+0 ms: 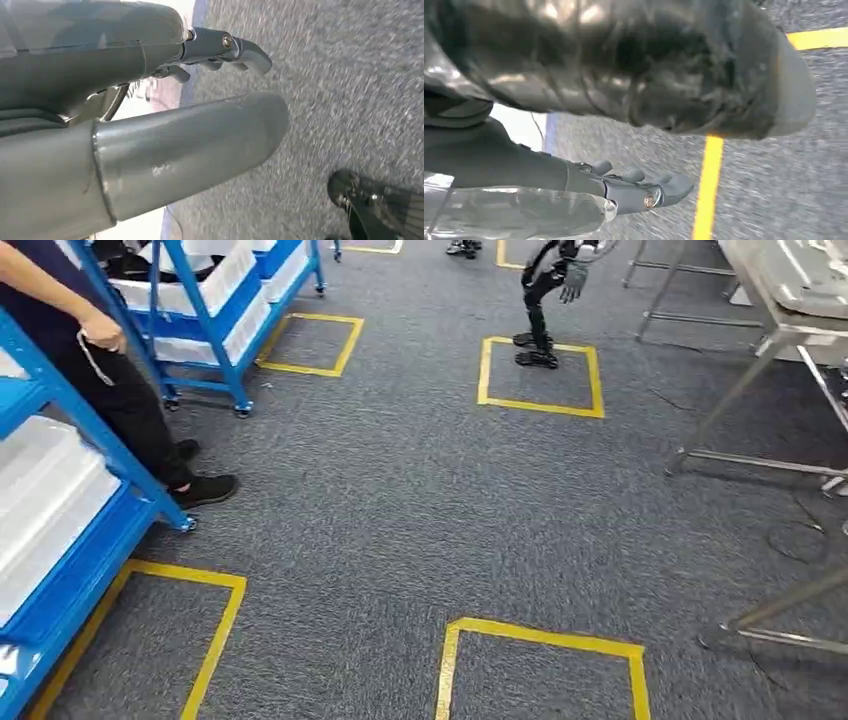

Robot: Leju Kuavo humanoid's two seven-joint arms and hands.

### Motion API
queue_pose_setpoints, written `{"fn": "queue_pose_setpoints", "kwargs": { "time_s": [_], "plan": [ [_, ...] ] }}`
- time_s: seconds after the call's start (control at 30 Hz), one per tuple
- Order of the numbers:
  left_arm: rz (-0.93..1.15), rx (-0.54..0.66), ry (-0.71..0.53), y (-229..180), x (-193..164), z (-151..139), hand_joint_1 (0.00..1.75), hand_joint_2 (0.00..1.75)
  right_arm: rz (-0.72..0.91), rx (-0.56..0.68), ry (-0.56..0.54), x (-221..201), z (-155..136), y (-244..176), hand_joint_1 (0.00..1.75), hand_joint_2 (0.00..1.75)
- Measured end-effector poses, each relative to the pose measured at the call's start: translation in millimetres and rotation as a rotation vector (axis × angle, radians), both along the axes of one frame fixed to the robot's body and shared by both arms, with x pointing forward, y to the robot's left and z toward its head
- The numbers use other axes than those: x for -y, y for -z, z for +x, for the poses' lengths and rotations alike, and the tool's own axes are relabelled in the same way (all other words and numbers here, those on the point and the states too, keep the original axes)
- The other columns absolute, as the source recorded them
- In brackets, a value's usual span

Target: Take the parts from the cabinet and place them on the table.

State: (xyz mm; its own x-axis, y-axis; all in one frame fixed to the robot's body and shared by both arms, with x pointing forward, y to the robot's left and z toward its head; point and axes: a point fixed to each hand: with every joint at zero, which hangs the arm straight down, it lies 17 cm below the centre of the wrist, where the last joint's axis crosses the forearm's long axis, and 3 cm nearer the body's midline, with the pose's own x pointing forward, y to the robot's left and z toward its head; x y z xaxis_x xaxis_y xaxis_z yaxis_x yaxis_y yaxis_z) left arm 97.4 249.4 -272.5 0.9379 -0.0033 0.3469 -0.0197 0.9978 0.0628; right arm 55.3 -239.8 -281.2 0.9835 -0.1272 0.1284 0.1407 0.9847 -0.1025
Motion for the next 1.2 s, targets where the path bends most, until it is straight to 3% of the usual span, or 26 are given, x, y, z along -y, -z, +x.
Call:
{"fn": "queue_pose_setpoints", "kwargs": {
  "time_s": [1.2],
  "plan": [
    [0.004, -0.011, -0.014, 1.0, -1.1, -4.3, 0.0, 0.0, -0.004, -0.013, -0.038, 0.4, -0.8, 0.3, 0.0, 0.0]
  ]
}}
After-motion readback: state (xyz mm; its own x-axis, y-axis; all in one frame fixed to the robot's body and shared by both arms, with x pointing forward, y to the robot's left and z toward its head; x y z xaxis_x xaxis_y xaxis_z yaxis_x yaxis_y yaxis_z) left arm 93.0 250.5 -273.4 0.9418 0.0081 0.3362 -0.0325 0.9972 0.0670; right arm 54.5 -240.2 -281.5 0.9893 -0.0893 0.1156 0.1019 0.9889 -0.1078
